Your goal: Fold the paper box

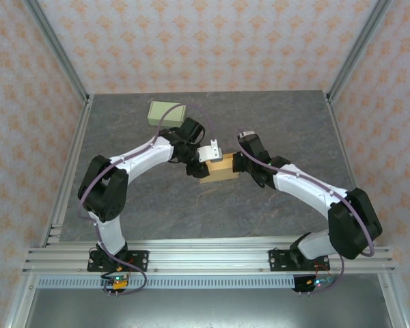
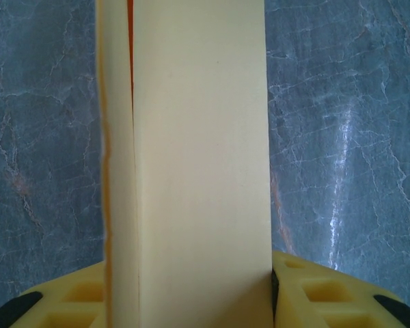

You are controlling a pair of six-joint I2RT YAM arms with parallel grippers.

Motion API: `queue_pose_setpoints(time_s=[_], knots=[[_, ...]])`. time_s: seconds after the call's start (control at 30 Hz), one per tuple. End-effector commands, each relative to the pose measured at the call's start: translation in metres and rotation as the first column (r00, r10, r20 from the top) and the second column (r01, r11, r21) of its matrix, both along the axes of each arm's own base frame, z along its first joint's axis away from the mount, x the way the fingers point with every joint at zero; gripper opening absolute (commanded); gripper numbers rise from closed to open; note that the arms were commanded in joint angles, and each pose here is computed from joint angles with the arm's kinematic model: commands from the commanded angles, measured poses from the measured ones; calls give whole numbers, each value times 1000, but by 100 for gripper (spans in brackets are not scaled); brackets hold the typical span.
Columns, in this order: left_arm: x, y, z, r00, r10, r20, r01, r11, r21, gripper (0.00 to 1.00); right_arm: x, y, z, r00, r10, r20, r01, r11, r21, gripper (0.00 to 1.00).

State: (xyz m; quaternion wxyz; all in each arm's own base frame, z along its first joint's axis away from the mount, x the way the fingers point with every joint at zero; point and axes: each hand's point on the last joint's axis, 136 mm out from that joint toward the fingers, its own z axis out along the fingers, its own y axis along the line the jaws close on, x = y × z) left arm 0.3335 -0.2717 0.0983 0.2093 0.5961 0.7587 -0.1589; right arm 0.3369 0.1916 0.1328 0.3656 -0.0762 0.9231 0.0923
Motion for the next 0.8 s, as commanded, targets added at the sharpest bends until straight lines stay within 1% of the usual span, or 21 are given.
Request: queue_pose_setpoints(time_s=[0.0, 0.1, 0.17, 0.23, 0.37, 0.47, 0.5, 0.6, 0.77], knots=[[-6, 8, -33, 999, -29, -25, 31, 993, 118, 42, -29, -9, -30, 988, 55, -146, -69, 993, -93, 3], [-5, 8, -35, 999, -26, -29, 30, 992, 126, 42, -34, -3, -41, 981, 72, -180, -86, 994, -70, 4], [-5, 8, -33, 999, -29, -24, 32, 991, 131, 42, -35, 0, -45, 978, 75, -195, -86, 995, -48, 8], [-4, 8, -32, 999, -33, -20, 35, 990, 134, 42, -34, 2, -45, 978, 77, -194, -86, 996, -36, 10], [-2, 7, -29, 999, -37, -10, 38, 990, 134, 42, -30, 1, -39, 980, 69, -186, -80, 995, -53, 10], [-1, 5, -27, 999, -42, -5, 43, 991, 127, 42, -26, 1, -37, 982, 54, -182, -67, 995, -67, 9], [-2, 5, -38, 999, -43, -29, 46, 989, 139, 42, -24, 1, -37, 982, 47, -184, -61, 996, -71, 9], [-2, 4, -38, 999, -45, -30, 49, 990, 135, 42, -19, 2, -37, 981, 18, -195, -33, 997, -72, 7], [-3, -1, -34, 998, -46, -34, 49, 993, 106, 42, -17, 12, -38, 979, 26, -204, -30, 999, -14, 2]])
